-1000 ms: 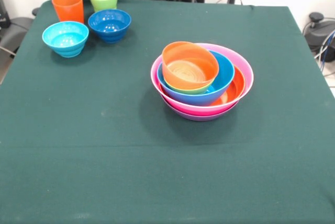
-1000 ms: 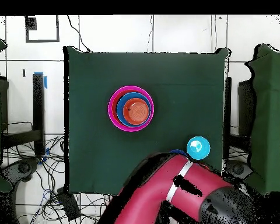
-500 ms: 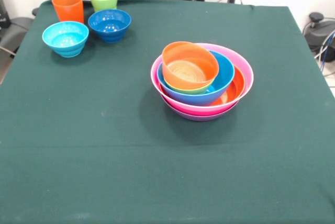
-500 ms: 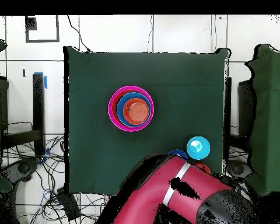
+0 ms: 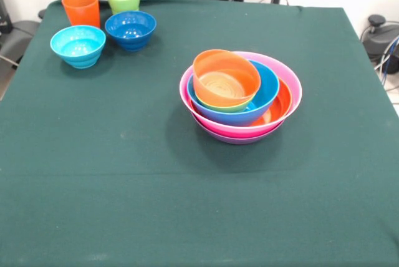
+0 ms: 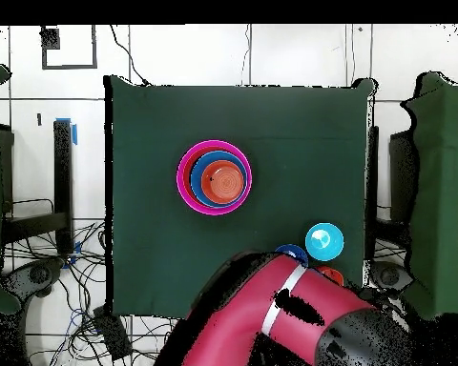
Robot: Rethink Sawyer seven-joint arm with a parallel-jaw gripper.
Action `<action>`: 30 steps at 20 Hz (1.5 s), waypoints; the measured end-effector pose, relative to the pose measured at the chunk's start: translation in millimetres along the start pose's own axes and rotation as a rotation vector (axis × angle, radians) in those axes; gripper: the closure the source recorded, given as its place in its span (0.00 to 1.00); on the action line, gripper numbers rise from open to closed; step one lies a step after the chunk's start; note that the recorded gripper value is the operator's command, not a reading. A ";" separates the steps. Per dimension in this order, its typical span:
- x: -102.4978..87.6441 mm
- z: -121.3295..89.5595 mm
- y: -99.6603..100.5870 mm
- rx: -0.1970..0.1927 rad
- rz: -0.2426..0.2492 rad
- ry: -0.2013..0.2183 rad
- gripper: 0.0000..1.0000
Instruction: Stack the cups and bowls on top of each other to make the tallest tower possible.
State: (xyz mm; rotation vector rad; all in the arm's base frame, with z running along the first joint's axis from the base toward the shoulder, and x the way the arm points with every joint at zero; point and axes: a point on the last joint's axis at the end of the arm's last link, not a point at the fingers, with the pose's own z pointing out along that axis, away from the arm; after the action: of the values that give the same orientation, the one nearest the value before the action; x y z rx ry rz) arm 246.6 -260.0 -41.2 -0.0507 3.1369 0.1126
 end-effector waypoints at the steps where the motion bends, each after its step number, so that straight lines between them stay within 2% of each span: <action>1: -0.4 -1.5 0.1 0.003 -0.008 0.004 0.00; 8: -5.5 -16.9 3.1 0.013 -0.044 0.022 0.00; 9: -8.4 -24.8 5.3 0.016 -0.050 0.025 0.00; 21: -13.9 -52.9 -0.5 0.049 -0.023 0.020 0.00; 30: -9.2 -54.8 -5.2 0.054 -0.007 0.021 0.00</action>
State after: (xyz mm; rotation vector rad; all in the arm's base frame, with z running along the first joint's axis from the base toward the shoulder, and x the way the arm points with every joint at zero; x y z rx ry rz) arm 255.8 -268.9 13.1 -0.0626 3.1587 0.0278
